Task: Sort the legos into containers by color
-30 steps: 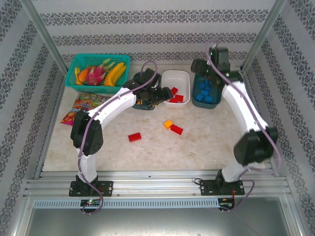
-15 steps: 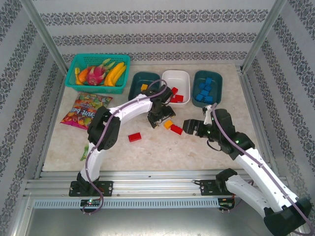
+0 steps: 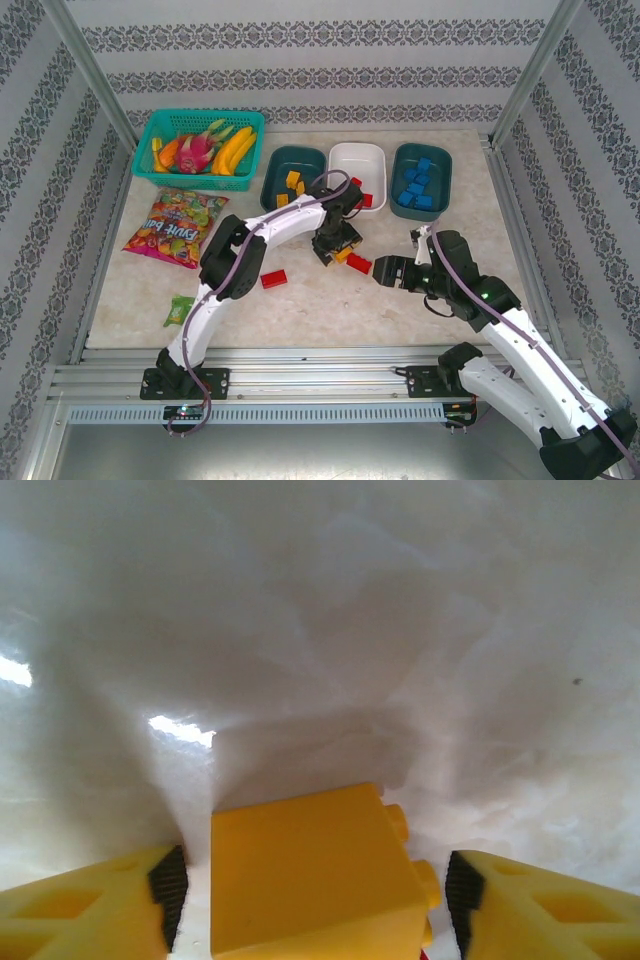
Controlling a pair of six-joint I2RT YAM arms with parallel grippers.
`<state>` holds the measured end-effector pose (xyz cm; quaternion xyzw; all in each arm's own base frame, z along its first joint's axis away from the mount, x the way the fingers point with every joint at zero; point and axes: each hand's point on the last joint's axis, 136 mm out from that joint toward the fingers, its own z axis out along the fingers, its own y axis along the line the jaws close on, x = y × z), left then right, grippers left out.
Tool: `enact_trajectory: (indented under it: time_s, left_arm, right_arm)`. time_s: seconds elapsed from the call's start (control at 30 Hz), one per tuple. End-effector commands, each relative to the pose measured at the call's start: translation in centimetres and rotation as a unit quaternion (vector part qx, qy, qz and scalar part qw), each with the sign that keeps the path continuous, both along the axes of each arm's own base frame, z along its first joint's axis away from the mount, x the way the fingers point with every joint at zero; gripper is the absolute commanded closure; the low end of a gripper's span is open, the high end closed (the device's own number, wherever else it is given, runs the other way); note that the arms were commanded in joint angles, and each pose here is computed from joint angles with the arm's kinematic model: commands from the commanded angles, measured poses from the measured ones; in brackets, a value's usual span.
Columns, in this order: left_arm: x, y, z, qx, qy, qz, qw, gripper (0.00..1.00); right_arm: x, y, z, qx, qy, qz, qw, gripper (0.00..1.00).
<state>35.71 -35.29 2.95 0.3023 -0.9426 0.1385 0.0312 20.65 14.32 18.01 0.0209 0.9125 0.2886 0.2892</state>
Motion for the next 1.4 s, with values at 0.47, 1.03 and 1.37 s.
enact_trajectory:
  time_s: [0.47,1.03,1.37]
  left_arm:
    - [2.8,3.5,8.8,0.061,-0.113,-0.012,0.992,0.67]
    - [20.2,11.0,12.5,-0.044,-0.251,0.073,0.964,0.66]
    - [27.7,10.5,9.1,-0.135,-0.294,0.127,0.938,0.65]
  right_arm:
    - [1.8,1.2,3.0,0.033,-0.035,0.03,0.998,0.17]
    - [16.7,7.3,10.3,0.137,-0.139,-0.029,0.98,0.16]
    - [19.2,8.9,8.9,0.141,-0.109,-0.026,0.984,0.17]
